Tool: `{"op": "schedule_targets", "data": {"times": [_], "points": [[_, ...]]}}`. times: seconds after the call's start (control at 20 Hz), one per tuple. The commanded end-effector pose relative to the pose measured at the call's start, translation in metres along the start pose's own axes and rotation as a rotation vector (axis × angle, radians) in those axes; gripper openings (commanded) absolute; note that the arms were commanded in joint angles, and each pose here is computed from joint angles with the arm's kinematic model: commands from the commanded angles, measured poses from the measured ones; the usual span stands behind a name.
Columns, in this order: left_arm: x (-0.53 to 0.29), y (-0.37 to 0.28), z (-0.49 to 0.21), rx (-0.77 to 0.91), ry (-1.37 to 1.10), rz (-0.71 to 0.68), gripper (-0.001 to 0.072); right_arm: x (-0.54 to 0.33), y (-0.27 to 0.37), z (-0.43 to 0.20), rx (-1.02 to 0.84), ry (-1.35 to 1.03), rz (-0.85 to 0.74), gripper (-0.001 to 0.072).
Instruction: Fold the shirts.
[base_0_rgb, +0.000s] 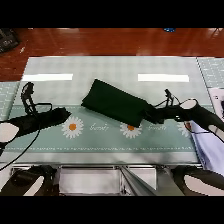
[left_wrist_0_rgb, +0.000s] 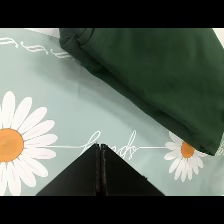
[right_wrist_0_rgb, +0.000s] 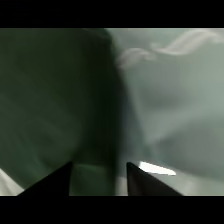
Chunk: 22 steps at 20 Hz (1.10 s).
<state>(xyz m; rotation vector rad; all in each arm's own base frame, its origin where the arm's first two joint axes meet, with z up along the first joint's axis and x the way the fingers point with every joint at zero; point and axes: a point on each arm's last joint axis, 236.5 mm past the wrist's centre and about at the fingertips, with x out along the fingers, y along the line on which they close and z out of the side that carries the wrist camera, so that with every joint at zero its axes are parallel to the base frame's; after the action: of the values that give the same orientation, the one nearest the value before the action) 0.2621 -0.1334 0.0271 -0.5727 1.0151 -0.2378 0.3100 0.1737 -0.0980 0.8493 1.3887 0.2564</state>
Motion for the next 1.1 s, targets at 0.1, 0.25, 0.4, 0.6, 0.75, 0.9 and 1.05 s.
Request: {"op": "schedule_targets", "data": {"times": [0.1, 0.25, 0.4, 0.6, 0.75, 0.9, 1.05], "points": [[0.000, 0.000, 0.000, 0.000, 0.001, 0.000, 0.0027, 0.044, 0.071, -0.006, -0.140, 0.134, 0.145, 0.0020], [0.000, 0.000, 0.000, 0.001, 0.000, 0.000, 0.0027, 0.017, 0.143, 0.021, -0.328, 0.093, 0.194, 0.0019], [0.000, 0.000, 0.001, 0.000, -0.003, -0.001, 0.0027, -0.036, 0.196, 0.065, -0.468, -0.012, 0.115, 0.0019], [-0.001, -0.010, 0.014, -0.024, -0.057, -0.043, 0.0027, -0.123, 0.244, 0.099, -0.490, -0.153, 0.101, 0.0019], [-0.001, -0.016, 0.014, -0.047, -0.058, -0.069, 0.0027, -0.188, 0.231, 0.117, -0.434, -0.234, 0.052, 0.0019], [-0.001, -0.016, 0.013, -0.050, -0.055, -0.071, 0.0027, -0.253, 0.201, 0.122, -0.351, -0.302, 0.022, 0.0019], [-0.001, -0.017, 0.013, -0.036, -0.056, -0.071, 0.0027, -0.317, 0.150, 0.118, -0.246, -0.375, -0.081, 0.0019]]}}
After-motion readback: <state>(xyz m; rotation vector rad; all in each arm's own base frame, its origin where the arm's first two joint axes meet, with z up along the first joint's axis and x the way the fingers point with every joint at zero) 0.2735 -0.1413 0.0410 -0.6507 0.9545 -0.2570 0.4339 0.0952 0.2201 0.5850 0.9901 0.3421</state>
